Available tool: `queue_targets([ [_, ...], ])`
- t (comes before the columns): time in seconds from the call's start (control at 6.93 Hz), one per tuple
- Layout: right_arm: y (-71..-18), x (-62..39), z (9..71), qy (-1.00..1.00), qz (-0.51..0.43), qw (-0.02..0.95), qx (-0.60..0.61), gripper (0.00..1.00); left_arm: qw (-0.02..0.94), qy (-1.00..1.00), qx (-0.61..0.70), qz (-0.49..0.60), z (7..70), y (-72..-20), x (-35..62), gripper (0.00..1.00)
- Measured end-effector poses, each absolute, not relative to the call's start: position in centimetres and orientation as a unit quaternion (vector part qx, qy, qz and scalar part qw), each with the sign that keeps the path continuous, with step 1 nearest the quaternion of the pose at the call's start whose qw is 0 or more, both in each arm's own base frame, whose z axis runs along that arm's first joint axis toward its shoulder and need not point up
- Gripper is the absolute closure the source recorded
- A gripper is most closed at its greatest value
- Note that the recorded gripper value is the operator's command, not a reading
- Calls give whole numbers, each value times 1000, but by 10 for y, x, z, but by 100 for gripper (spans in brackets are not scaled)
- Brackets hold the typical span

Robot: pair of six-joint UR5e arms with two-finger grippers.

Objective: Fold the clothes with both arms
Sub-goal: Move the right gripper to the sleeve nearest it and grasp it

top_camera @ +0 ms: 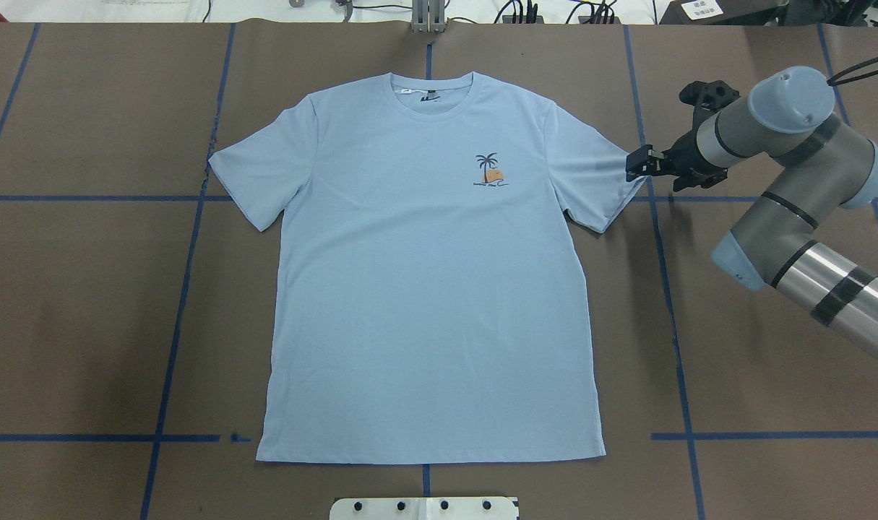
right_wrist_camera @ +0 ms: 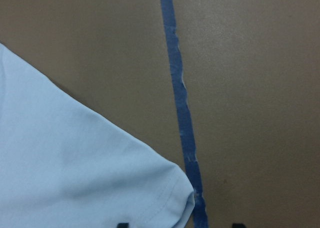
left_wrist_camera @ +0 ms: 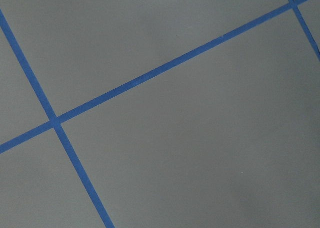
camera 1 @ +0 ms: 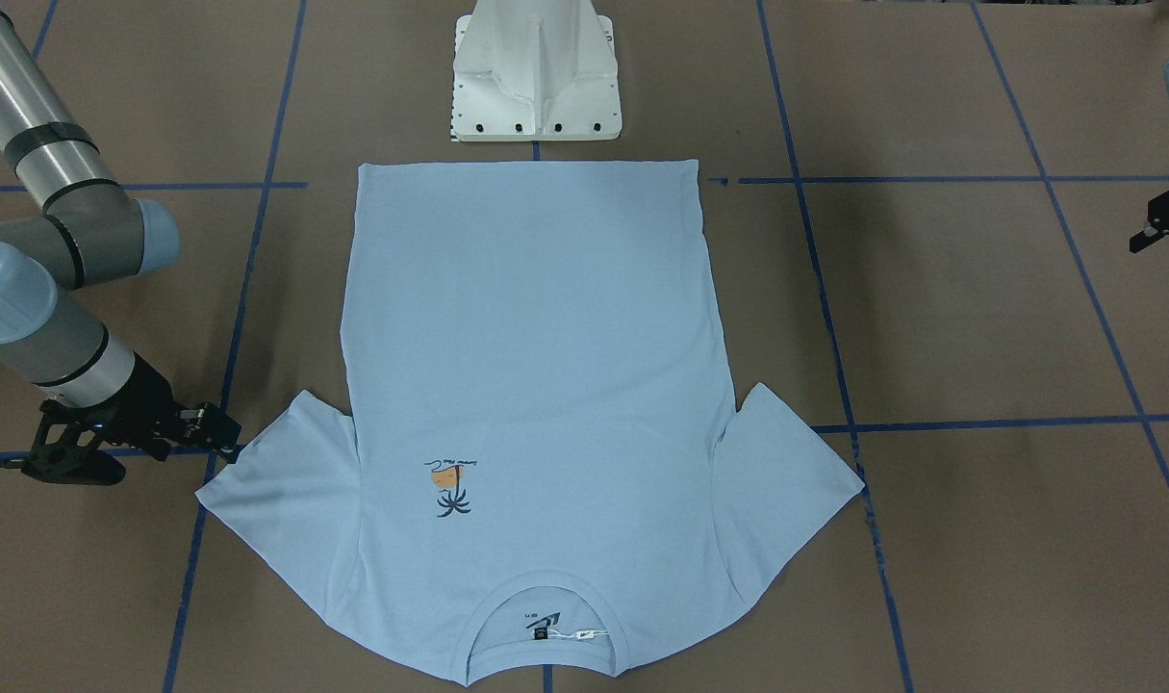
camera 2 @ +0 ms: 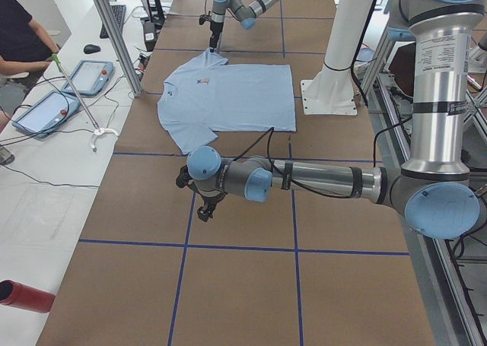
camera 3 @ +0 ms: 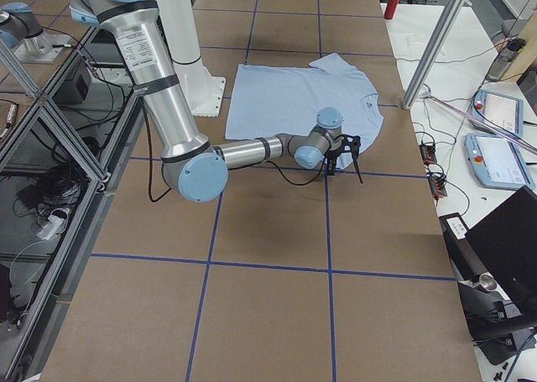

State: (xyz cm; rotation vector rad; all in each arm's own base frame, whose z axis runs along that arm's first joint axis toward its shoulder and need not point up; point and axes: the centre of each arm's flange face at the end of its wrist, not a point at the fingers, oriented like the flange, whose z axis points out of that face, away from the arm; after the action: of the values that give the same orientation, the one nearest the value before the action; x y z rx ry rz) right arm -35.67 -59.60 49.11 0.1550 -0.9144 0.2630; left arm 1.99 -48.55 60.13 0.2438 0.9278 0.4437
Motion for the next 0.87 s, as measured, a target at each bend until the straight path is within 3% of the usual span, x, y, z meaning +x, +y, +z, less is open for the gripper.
queue_targets([
  [0.14,-598,-356,491,-437,130,886,83,46,864,442,116,212,602,-486,20,0],
  [0.43,-602,-356,488,-430,134,887,99,100,864,442,116,212,602,-486,20,0],
  [0.87,-602,-360,480,-433,132,886,105,100,864,442,115,211,604,-485,20,0],
])
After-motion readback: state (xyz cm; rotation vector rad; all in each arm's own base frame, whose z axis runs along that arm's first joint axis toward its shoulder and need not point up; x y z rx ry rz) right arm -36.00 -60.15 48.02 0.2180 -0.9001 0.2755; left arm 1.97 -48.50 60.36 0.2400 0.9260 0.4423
